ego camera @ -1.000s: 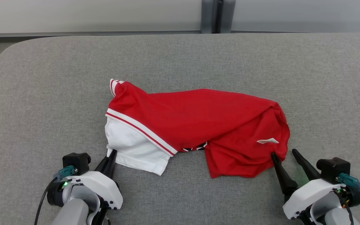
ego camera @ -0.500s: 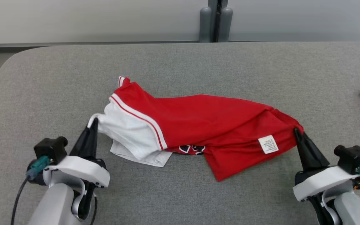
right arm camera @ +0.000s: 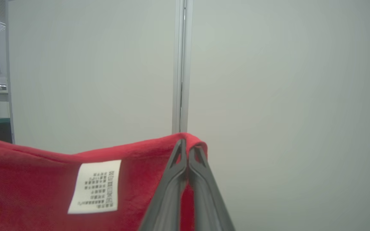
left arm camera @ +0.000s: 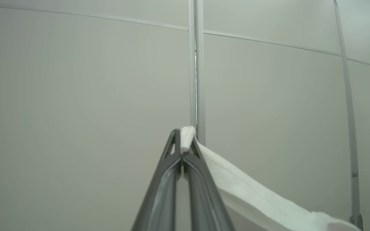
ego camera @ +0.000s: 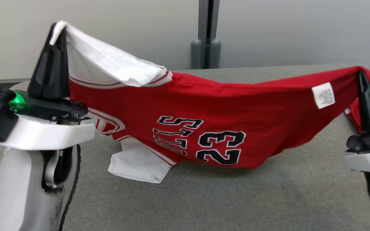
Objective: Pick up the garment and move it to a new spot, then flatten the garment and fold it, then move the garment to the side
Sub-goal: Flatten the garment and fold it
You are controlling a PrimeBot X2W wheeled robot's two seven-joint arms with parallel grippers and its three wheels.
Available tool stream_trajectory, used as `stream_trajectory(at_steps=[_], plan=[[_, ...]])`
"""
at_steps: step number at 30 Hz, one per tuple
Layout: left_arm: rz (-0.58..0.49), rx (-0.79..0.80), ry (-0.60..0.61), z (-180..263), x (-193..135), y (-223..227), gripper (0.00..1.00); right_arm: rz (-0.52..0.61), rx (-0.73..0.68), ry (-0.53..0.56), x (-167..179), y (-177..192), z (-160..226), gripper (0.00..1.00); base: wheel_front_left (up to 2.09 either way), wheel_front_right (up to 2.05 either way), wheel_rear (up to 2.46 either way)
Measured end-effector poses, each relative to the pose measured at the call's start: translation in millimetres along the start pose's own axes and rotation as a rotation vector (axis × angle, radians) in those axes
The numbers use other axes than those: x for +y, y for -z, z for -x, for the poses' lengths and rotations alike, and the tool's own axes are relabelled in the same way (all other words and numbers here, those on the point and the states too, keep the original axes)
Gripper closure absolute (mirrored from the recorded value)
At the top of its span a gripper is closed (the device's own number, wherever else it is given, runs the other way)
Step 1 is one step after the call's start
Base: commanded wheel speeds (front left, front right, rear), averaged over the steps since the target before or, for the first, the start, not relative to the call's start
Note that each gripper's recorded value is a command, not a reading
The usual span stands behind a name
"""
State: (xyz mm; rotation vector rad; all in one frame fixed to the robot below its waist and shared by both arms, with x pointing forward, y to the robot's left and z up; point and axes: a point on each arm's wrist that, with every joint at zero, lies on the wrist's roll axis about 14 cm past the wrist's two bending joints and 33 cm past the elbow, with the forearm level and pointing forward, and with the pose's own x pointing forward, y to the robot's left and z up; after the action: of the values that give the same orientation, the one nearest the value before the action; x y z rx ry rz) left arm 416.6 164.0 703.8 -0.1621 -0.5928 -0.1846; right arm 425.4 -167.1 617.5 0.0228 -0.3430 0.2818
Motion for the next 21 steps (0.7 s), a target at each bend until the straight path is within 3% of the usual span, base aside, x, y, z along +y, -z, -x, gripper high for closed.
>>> stream_trajectory(at_steps=[5,8,13,21], plan=[[-0.041,-0.14,0.102,-24.8,-27.0,-60.7,1.0,0.098,-0.141,0.034,-12.8,-64.6,3.6,1.0,0.0,0.0,0.0],[-0.056,-0.186,0.143,-33.6,-40.7,-83.2,1.0,0.127,-0.166,0.059,-20.3,-83.7,9.3,1.0,0.0,0.0,0.0],[-0.046,-0.212,0.174,-46.9,-52.7,-92.0,1.0,0.131,-0.161,0.078,-27.4,-89.7,10.8,1.0,0.0,0.0,0.0],[-0.005,-0.179,0.162,-89.1,-45.1,-60.7,1.0,0.082,-0.144,0.07,-35.5,-78.6,-24.5,1.0,0.0,0.0,0.0]])
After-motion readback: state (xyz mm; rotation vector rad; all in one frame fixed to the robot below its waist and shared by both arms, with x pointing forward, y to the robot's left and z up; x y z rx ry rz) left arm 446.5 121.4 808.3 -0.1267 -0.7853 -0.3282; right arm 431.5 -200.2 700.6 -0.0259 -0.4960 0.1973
